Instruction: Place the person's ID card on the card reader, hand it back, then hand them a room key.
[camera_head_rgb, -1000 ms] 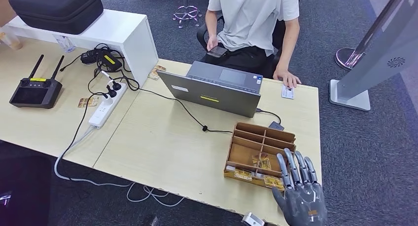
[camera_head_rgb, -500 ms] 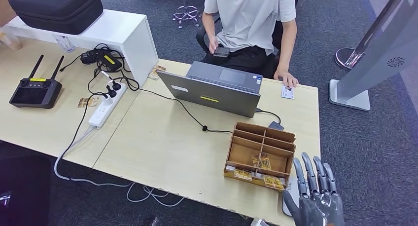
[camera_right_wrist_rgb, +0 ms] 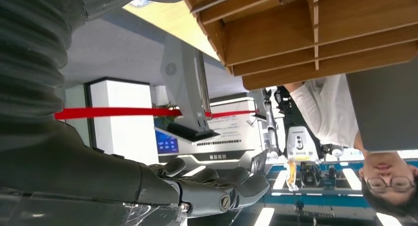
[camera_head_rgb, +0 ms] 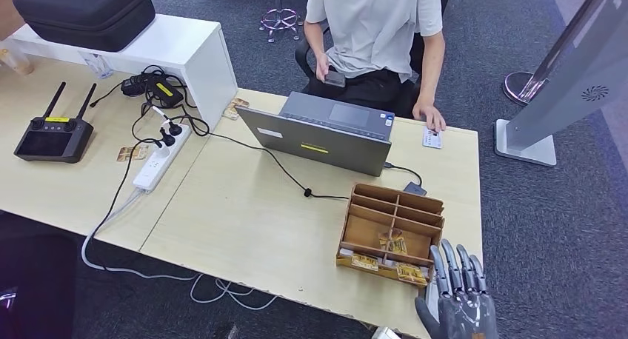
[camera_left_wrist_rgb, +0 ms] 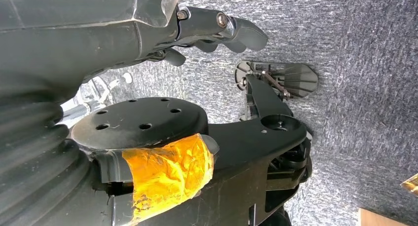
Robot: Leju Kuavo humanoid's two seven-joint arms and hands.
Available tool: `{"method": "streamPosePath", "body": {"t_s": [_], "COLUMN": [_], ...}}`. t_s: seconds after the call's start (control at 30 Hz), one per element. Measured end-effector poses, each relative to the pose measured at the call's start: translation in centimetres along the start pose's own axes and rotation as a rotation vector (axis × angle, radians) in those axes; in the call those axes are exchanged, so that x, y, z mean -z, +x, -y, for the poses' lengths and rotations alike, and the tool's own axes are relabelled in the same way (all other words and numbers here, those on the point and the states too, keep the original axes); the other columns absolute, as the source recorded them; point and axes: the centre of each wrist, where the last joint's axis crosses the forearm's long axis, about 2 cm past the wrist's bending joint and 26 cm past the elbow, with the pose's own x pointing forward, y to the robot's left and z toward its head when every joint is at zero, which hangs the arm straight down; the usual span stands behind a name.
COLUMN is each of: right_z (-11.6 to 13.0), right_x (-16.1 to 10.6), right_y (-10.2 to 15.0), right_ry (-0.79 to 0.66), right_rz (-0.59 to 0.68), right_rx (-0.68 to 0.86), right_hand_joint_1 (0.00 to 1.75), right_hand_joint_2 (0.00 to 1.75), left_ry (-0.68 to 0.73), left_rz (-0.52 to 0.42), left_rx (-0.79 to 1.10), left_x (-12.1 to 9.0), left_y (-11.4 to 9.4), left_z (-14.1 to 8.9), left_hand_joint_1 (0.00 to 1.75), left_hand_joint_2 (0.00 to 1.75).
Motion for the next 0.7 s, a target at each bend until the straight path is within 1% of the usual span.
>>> {"method": "streamPosePath", "body": {"t_s": [0.17,0.37,0.53,0.7], "right_z": [-1.5,-3.0,-3.7,-4.0], "right_x": [0.3,1.6,2.9,3.5], "right_y": [0.4,1.0,1.1,1.3], "right_ry": [0.038,0.062,0.063,0.064], "right_rz": [0.0,0.01,0.016,0.025], "right_rx": [0.038,0.067,0.071,0.069], "right_hand_joint_1": [0.0,0.0,0.0,0.0], "right_hand_joint_2": [1.75,1.75,1.75,1.75], "left_ry": [0.003,0.009,0.014,0.017], "left_rz": [0.006,0.02,0.027,0.028], "left_rx": [0.004,0.014,0.02,0.022], "left_x": [0.0,0.0,0.0,0.0], "left_y": [0.0,0.2,0.4,0.4], "left_z": [-0.1,-0.4,-0.7,-0.9], "left_hand_joint_1": [0.0,0.0,0.0,0.0], "left_hand_joint_2": [1.75,1.75,1.75,1.75]}}
